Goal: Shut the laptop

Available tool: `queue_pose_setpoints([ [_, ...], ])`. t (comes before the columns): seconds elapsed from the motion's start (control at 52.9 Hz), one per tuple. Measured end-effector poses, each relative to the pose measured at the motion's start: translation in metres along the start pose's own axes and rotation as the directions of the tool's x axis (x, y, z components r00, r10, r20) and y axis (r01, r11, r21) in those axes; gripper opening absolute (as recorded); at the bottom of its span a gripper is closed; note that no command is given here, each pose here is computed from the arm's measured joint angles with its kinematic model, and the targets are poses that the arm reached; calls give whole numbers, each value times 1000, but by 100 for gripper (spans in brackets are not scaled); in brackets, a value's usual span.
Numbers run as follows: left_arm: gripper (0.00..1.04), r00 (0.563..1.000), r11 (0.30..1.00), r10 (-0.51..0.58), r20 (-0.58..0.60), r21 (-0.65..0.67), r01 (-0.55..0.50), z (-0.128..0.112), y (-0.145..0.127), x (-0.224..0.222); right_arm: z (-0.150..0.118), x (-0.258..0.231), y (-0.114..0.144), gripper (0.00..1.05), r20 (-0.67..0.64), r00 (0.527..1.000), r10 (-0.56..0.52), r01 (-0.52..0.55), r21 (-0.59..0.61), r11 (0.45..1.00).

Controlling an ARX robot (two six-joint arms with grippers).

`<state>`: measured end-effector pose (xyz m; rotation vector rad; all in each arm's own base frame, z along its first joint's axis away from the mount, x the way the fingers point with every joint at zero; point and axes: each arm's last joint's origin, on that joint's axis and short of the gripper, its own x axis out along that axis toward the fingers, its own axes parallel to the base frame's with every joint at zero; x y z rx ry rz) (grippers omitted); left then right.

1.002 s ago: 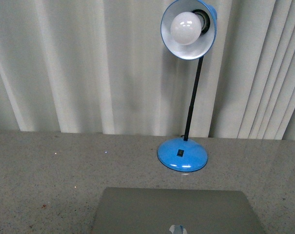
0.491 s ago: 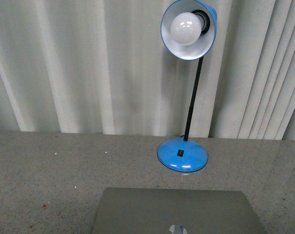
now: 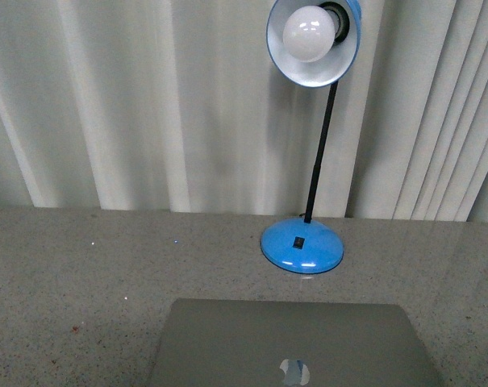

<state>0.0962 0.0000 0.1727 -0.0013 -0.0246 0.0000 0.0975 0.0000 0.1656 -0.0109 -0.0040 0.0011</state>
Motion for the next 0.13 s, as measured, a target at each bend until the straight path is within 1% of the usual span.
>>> queue_pose_setpoints([
  [0.132,98,1000,1000,0,0,0,0,0,0,0,0,0,0,97,0,1000,0,0,0,1000],
])
